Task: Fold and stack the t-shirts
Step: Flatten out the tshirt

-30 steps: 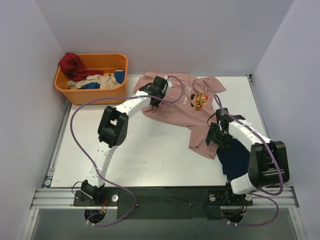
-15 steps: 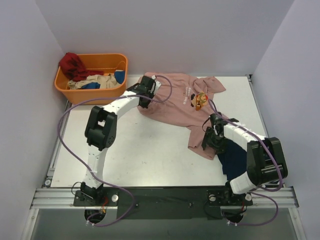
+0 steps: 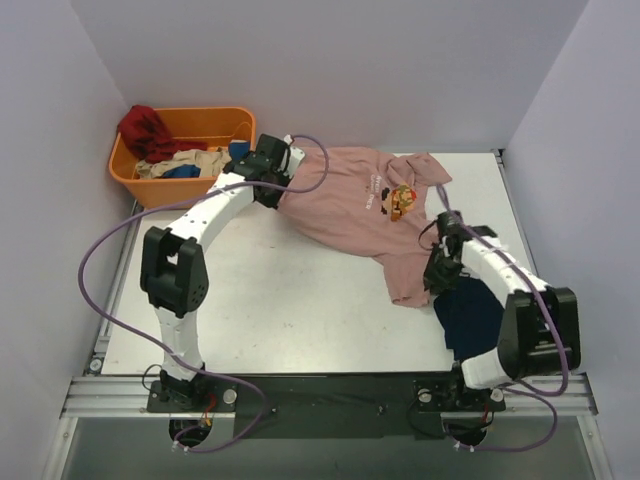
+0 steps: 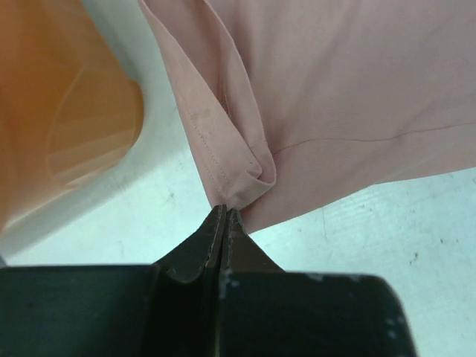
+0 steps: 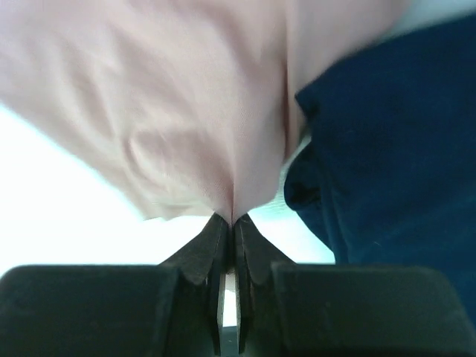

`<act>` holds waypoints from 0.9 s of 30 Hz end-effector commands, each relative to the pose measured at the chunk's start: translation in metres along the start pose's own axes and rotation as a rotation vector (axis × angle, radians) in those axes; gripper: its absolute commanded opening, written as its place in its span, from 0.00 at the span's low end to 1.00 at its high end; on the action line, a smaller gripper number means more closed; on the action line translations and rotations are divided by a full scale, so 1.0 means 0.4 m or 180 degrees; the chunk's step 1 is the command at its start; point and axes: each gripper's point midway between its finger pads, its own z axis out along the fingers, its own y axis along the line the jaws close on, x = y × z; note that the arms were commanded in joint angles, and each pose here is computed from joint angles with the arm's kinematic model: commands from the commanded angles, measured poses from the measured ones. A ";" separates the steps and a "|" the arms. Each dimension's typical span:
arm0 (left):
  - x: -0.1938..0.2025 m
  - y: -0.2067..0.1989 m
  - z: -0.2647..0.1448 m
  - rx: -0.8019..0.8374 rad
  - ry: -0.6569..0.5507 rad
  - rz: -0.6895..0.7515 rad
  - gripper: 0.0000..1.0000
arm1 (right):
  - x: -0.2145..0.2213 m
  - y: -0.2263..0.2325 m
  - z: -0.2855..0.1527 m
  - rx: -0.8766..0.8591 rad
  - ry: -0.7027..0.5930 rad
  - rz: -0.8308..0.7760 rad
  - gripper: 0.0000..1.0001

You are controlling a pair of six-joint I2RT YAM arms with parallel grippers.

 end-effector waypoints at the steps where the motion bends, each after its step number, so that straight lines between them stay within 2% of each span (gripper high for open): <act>1: -0.114 0.078 -0.265 -0.0030 -0.0386 0.0047 0.00 | -0.173 0.016 -0.310 -0.0441 -0.0941 0.0101 0.00; 2: -0.101 0.084 -0.294 -0.0030 -0.0323 0.0062 0.00 | -0.219 0.011 -0.411 -0.0572 -0.1297 0.0169 0.00; 3: -0.123 0.103 -0.356 -0.0080 -0.0457 0.0064 0.00 | -0.214 0.001 -0.448 -0.0587 -0.1347 0.0190 0.00; 4: -0.113 0.110 -0.388 -0.0098 -0.0425 0.0077 0.00 | -0.237 -0.003 -0.544 -0.0695 -0.1680 0.0215 0.00; 5: -0.134 0.130 -0.449 -0.0158 -0.0586 0.0050 0.00 | -0.237 -0.018 -0.582 -0.0640 -0.1791 0.0225 0.00; 8: -0.175 0.189 -0.604 -0.0411 -0.0933 -0.0066 0.00 | -0.249 -0.047 -0.776 -0.0704 -0.2456 0.0255 0.00; 9: -0.186 0.203 -0.635 -0.0477 -0.1025 -0.0095 0.00 | -0.258 -0.081 -0.805 -0.0575 -0.2592 0.0367 0.00; 10: -0.214 0.236 -0.708 -0.0648 -0.1259 -0.0166 0.00 | -0.263 -0.088 -0.874 -0.0609 -0.2830 0.0376 0.00; 14: -0.274 0.308 -0.859 -0.1041 -0.1824 -0.0306 0.00 | -0.291 -0.110 -1.028 -0.0604 -0.3369 0.0441 0.00; 17: -0.302 0.325 -0.868 -0.1157 -0.1947 -0.0270 0.00 | -0.343 -0.096 -1.077 -0.0628 -0.3583 0.0397 0.00; 22: -0.419 0.328 -0.813 -0.1163 -0.2264 -0.0253 0.00 | -0.527 -0.002 -1.127 -0.0874 -0.3823 0.0257 0.00; 23: -0.452 0.335 -0.813 -0.1212 -0.2399 -0.0283 0.00 | -0.547 0.000 -1.188 -0.0953 -0.4031 0.0291 0.00; 24: -0.482 0.344 -0.807 -0.1276 -0.2492 -0.0262 0.00 | -0.607 0.025 -1.173 -0.0988 -0.4028 0.0267 0.00; 25: -0.510 0.359 -0.827 -0.1380 -0.2662 -0.0322 0.00 | -0.624 0.020 -1.238 -0.1074 -0.4244 0.0331 0.00; 26: -0.533 0.370 -0.827 -0.1455 -0.2749 -0.0321 0.00 | -0.683 0.037 -1.221 -0.1108 -0.4238 0.0365 0.00; 27: -0.556 0.389 -0.863 -0.1564 -0.2945 -0.0382 0.00 | -0.721 0.045 -1.250 -0.1251 -0.4333 0.0409 0.00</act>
